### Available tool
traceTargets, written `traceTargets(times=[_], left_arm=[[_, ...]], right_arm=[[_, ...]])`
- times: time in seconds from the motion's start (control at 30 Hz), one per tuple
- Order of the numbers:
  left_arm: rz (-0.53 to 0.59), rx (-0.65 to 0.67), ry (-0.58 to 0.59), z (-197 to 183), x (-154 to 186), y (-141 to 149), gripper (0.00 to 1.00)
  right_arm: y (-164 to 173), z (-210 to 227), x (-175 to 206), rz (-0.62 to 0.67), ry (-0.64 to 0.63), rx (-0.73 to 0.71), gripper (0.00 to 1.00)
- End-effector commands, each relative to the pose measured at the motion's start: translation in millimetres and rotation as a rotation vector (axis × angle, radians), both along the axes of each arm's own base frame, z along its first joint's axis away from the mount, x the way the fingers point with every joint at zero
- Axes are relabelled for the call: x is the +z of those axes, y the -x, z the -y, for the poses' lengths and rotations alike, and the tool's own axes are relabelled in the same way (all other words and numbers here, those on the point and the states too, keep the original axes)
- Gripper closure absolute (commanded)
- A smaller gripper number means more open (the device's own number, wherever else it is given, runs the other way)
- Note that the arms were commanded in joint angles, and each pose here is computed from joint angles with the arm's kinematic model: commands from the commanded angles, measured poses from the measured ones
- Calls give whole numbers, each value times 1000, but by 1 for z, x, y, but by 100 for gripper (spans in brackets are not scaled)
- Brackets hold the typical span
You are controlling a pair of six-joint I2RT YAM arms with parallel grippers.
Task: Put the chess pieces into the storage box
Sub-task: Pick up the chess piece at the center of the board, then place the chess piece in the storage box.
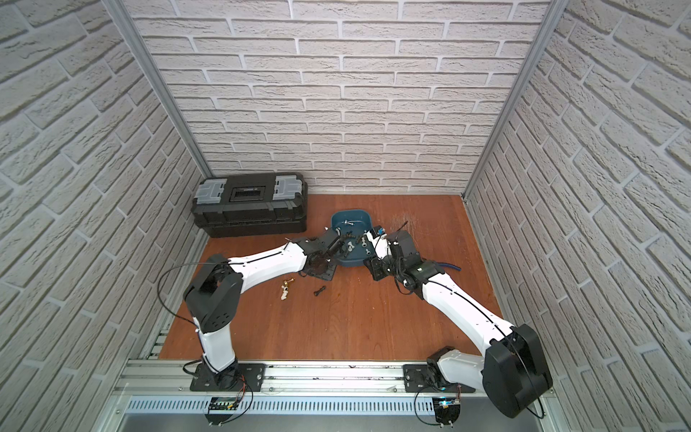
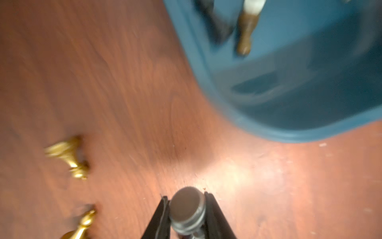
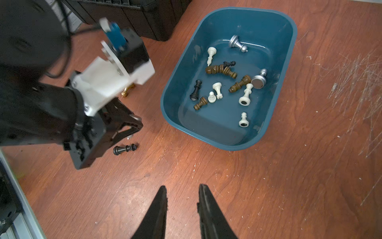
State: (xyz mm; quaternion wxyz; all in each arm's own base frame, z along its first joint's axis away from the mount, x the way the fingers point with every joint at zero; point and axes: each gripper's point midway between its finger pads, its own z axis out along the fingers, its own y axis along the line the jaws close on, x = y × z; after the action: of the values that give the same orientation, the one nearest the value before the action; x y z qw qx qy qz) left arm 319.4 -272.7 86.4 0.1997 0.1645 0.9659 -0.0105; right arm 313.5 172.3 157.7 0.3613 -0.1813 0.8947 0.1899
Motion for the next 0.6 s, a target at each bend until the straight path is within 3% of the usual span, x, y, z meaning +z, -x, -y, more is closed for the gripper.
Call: traceTargets(times=[0.0, 0.23, 0.57], left_arm=[[94, 8, 27, 5, 44, -13, 81], [139, -43, 35, 34, 56, -49, 81], [116, -11, 22, 62, 12, -102, 77]], right_arm=[[-4, 3, 4, 33, -5, -31, 70], [-8, 13, 2, 38, 28, -80, 71], [-12, 24, -1, 48, 56, -141, 71]])
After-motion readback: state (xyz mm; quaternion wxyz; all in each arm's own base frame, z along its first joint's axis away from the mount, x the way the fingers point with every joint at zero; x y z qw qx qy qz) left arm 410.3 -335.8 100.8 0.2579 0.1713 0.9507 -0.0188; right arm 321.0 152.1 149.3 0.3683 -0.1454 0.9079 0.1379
